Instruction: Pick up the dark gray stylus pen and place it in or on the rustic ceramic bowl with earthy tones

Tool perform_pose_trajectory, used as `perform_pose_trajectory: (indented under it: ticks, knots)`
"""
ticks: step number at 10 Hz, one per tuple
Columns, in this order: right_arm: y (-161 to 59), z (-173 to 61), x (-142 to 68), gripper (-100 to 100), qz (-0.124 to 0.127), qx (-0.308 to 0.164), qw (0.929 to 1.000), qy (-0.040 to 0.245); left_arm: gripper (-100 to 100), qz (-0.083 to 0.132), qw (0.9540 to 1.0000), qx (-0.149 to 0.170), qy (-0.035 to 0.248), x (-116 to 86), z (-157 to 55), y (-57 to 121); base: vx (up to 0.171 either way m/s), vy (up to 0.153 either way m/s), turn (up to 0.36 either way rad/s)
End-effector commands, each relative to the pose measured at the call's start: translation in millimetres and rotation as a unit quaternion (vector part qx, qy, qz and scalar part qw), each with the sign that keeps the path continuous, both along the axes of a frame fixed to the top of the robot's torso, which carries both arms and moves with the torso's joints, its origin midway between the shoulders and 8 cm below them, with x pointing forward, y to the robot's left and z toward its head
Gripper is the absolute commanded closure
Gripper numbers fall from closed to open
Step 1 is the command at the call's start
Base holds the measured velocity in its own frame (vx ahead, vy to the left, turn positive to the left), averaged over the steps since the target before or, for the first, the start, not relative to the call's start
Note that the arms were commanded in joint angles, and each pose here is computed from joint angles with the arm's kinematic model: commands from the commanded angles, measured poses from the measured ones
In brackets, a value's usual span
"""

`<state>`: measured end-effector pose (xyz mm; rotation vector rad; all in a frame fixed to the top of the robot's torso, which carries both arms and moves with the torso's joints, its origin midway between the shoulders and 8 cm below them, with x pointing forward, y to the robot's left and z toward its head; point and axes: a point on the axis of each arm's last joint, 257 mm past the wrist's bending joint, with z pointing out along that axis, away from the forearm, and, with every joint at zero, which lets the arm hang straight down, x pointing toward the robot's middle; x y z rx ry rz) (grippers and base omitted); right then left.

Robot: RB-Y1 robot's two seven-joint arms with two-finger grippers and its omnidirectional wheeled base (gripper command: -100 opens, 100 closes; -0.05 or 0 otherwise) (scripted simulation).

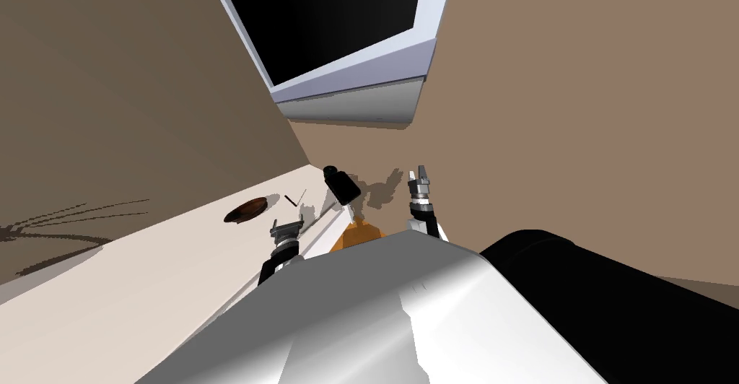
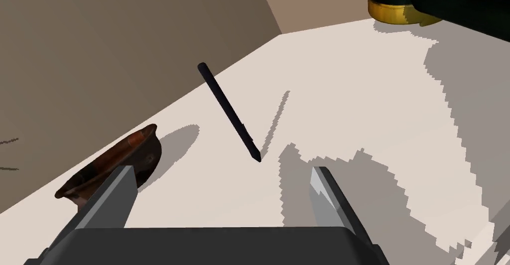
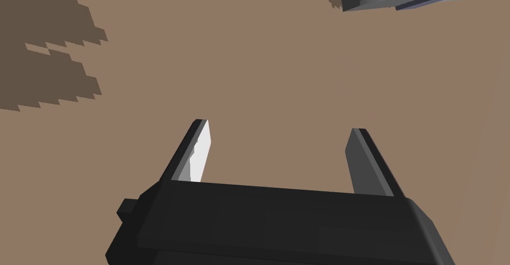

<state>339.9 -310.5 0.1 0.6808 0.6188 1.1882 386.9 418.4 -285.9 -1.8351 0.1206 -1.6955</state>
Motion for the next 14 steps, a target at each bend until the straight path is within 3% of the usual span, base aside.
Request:
perform_pose_trajectory:
  ticks: [1,6,11,13,14]
  knots:
    - [0.0,0.0,0.0,0,0.000,0.000,1.0000,0.000,-100,0.013,0.9992,-0.037,-0.005,0.8,-10.8,8.5,0.047,0.003,-0.047]
    - [0.0,0.0,0.0,0,0.000,0.000,1.0000,0.000,-100,0.052,0.9886,-0.136,-0.037,13.4,-30.9,35.3,0.064,0.020,-0.038]
    - [0.0,0.0,0.0,0,0.000,0.000,1.0000,0.000,-100,0.080,0.9724,-0.205,-0.077,30.9,-33.1,52.5,0.059,0.037,-0.030]
    - [0.0,0.0,0.0,0,0.000,0.000,1.0000,0.000,-100,0.091,0.9629,-0.234,-0.099,41.6,-29.7,58.9,0.051,0.054,-0.034]
    - [0.0,0.0,0.0,0,0.000,0.000,1.0000,0.000,-100,0.088,0.9658,-0.226,-0.092,39.1,-30.9,57.5,0.022,0.028,-0.011]
